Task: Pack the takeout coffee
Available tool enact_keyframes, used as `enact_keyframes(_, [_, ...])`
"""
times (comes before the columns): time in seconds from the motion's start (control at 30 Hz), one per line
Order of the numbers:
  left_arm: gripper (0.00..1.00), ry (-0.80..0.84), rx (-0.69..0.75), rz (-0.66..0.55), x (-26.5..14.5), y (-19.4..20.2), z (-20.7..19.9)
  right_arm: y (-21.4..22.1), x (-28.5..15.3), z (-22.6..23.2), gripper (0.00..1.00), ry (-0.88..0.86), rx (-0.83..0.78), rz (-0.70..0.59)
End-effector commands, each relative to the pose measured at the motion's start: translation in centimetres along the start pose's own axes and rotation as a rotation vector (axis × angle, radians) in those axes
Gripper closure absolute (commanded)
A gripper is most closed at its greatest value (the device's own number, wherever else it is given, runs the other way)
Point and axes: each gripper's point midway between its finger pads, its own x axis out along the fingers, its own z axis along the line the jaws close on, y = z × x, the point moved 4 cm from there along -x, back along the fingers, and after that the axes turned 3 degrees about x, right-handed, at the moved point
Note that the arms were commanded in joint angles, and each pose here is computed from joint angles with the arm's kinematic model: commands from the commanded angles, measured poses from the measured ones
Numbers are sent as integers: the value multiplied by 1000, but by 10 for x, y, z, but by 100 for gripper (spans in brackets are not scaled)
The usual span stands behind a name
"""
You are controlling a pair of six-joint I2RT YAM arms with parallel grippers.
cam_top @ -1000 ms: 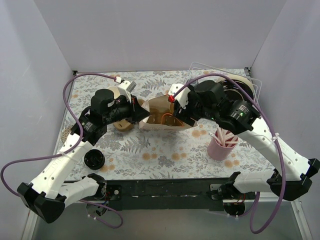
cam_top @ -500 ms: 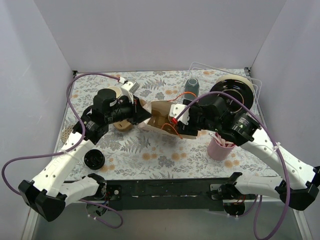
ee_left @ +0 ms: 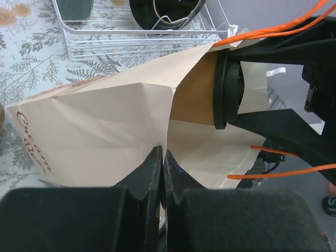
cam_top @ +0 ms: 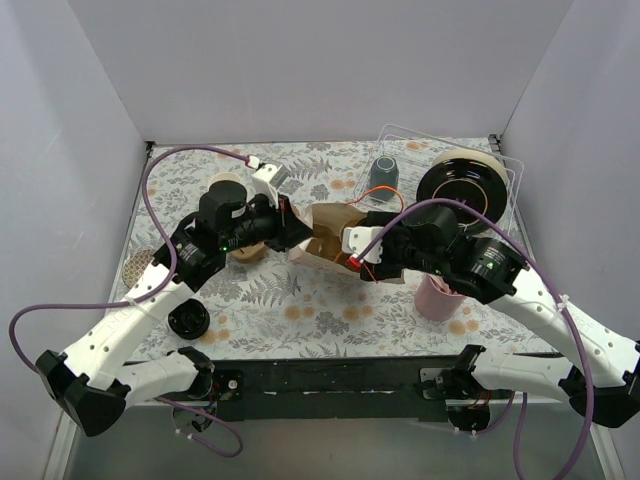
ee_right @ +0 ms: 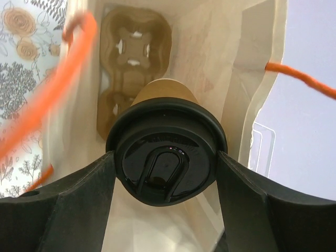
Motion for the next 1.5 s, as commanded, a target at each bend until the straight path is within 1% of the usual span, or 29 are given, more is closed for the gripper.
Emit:
enact_keyframes(0.0, [100,22,133,-62,-8,0,-3,6,-7,11,52,-38,-53,-19])
enact_keyframes(0.07, [100,11,171,-68,-3,6,4,12,-4,17,52,-55,-58,-2])
enact_keyframes(0.13, [100,2,180,-71,2,6,7,16,-2,20,53,-65,-61,12])
enact_keyframes(0.3, [100,59,153,-99,6,6,0,17,5,29,55,-114,-77,11])
enact_keyframes(0.43, [100,72,225,-115,5,3,0,18,11,38,56,-162,-119,26])
enact_keyframes(0.53, [100,105,246,-102,9,0,-4,19,18,37,56,-144,-150,67])
enact_keyframes(0.67, [100,135,254,-85,13,3,-6,17,25,18,55,-31,-179,130])
enact_keyframes(0.87, [100,134,286,-90,6,8,-6,24,37,17,54,-40,-149,222])
enact_keyframes(0.97, [100,141,290,-85,3,15,-5,28,44,17,54,-28,-139,241])
enact_keyframes(1.1, [100,139,270,-78,3,19,-4,35,52,18,54,-13,-149,263])
enact_keyframes(1.13, [100,143,253,-72,3,20,-5,31,54,13,54,22,-145,247])
enact_keyframes(1.2, [100,142,224,-65,4,22,-5,32,58,12,54,26,-152,247])
enact_keyframes(1.23, [100,149,184,-69,4,20,-8,33,59,11,55,30,-152,246])
enact_keyframes(1.33, [100,176,129,-83,0,18,-15,34,61,16,54,-7,-162,208])
enact_keyframes(1.37, [100,178,81,-77,0,18,-17,36,60,17,54,-15,-172,206])
enact_keyframes(1.47, [100,195,64,-94,-7,19,-21,40,58,21,54,-61,-172,208])
